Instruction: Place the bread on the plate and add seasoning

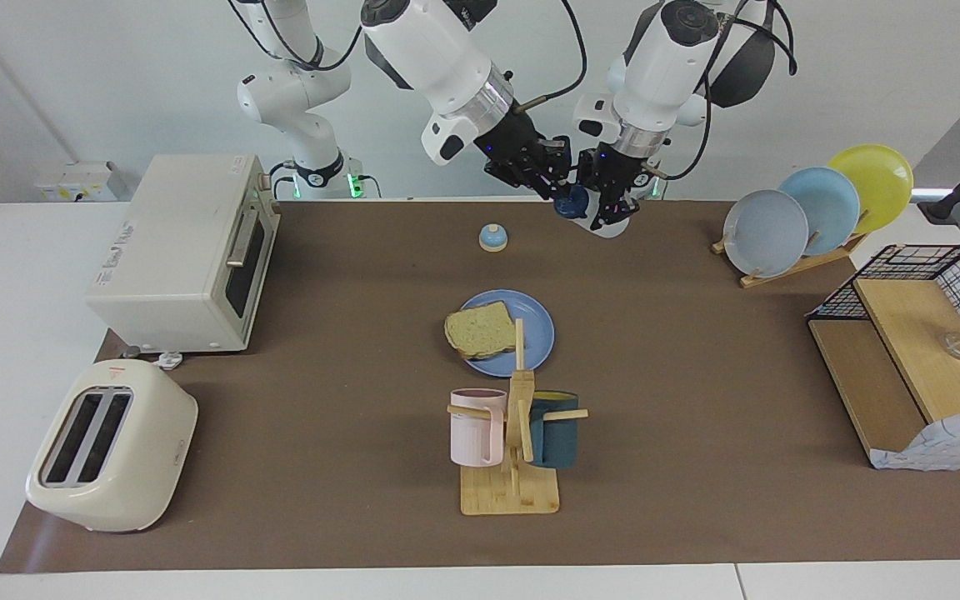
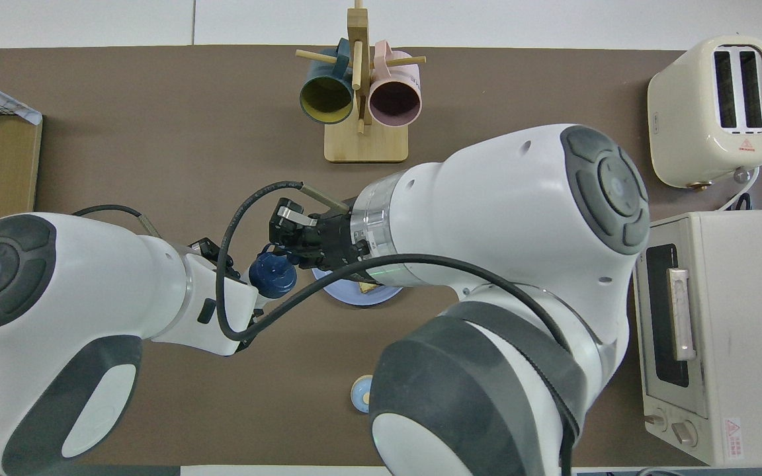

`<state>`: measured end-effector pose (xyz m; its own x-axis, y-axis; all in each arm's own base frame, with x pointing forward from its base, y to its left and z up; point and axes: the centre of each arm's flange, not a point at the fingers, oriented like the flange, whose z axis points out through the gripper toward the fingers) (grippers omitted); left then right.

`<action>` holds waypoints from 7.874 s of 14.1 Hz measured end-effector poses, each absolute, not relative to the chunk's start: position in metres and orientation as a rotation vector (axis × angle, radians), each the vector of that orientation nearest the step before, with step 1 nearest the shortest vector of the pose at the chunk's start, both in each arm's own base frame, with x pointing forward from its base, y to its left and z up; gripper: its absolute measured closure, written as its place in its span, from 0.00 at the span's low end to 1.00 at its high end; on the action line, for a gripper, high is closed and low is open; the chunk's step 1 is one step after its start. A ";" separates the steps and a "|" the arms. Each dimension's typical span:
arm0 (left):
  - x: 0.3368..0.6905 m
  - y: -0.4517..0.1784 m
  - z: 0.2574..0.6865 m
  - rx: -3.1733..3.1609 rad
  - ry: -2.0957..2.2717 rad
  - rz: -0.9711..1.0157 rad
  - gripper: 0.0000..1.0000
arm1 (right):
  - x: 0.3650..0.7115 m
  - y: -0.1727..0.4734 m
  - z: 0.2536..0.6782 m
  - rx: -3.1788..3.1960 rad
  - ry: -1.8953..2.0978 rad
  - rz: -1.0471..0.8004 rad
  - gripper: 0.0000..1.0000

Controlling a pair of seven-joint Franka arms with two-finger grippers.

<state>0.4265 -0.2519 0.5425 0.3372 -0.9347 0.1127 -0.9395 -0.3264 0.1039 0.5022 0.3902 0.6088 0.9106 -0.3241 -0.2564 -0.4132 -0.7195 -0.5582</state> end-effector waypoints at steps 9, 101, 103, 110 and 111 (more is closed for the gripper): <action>0.428 -0.250 0.542 2.445 -1.720 0.047 0.58 | 0.503 0.387 0.609 -2.431 0.541 0.187 0.93; 0.462 -0.393 0.363 2.798 -3.184 -0.799 0.58 | 0.528 -0.014 0.608 -3.132 0.081 0.281 0.00; 0.482 -0.372 0.357 2.817 -3.158 -0.820 0.58 | 0.528 -0.014 0.608 -3.132 0.081 0.281 0.00; 0.446 -0.398 0.302 2.571 -3.367 -0.943 0.58 | 0.528 -0.014 0.608 -3.132 0.081 0.281 0.00; 0.438 -0.409 0.294 2.558 -3.395 -0.953 0.58 | 0.528 -0.014 0.608 -3.132 0.081 0.281 0.00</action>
